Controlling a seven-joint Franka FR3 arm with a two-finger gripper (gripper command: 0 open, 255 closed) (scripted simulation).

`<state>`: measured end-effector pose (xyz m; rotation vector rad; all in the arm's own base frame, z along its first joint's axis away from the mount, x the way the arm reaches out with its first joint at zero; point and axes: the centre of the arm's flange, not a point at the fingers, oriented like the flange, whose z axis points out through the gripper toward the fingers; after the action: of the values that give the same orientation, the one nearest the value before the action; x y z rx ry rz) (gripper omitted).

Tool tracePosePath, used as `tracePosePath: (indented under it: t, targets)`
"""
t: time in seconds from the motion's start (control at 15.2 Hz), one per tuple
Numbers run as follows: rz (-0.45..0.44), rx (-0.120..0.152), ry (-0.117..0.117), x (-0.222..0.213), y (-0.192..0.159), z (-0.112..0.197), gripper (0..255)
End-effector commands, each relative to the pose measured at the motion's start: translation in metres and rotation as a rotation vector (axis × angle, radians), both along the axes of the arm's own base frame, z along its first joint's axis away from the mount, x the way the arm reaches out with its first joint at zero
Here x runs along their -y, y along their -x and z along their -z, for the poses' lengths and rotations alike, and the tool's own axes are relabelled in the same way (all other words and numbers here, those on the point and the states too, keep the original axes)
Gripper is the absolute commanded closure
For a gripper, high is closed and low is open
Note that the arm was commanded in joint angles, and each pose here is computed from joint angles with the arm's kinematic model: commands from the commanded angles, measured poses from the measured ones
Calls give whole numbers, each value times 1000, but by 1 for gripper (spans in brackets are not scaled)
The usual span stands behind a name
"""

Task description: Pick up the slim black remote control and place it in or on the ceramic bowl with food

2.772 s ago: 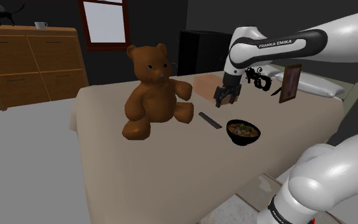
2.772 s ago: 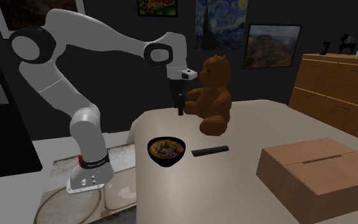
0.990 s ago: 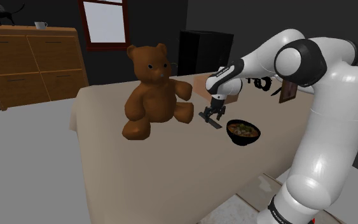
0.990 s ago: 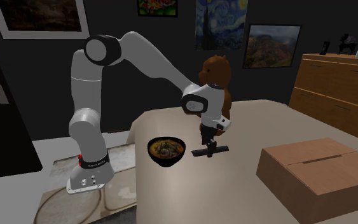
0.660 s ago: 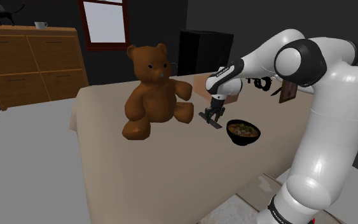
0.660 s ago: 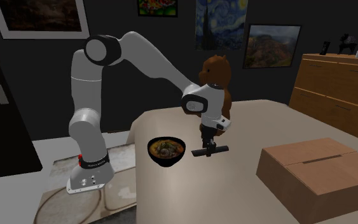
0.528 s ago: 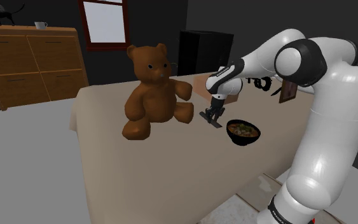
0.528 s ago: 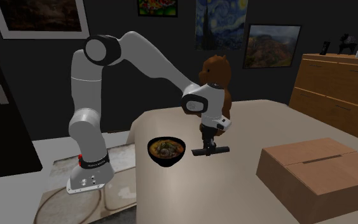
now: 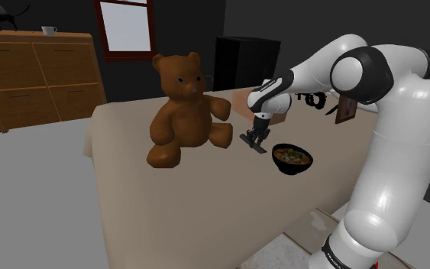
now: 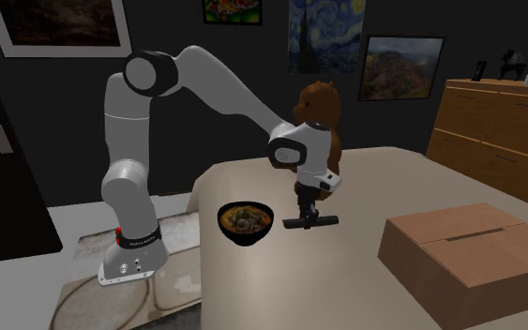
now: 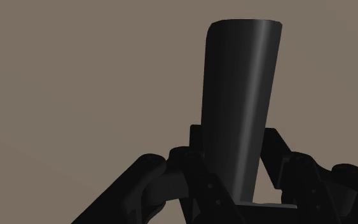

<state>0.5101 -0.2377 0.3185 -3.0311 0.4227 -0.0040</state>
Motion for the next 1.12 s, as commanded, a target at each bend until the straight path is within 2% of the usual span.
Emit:
tracePosePath:
  t: [0.0, 1.06]
  targets:
    - [-2, -2, -1, -1, 0, -7, 255]
    - [-2, -2, -1, -1, 0, -91, 255]
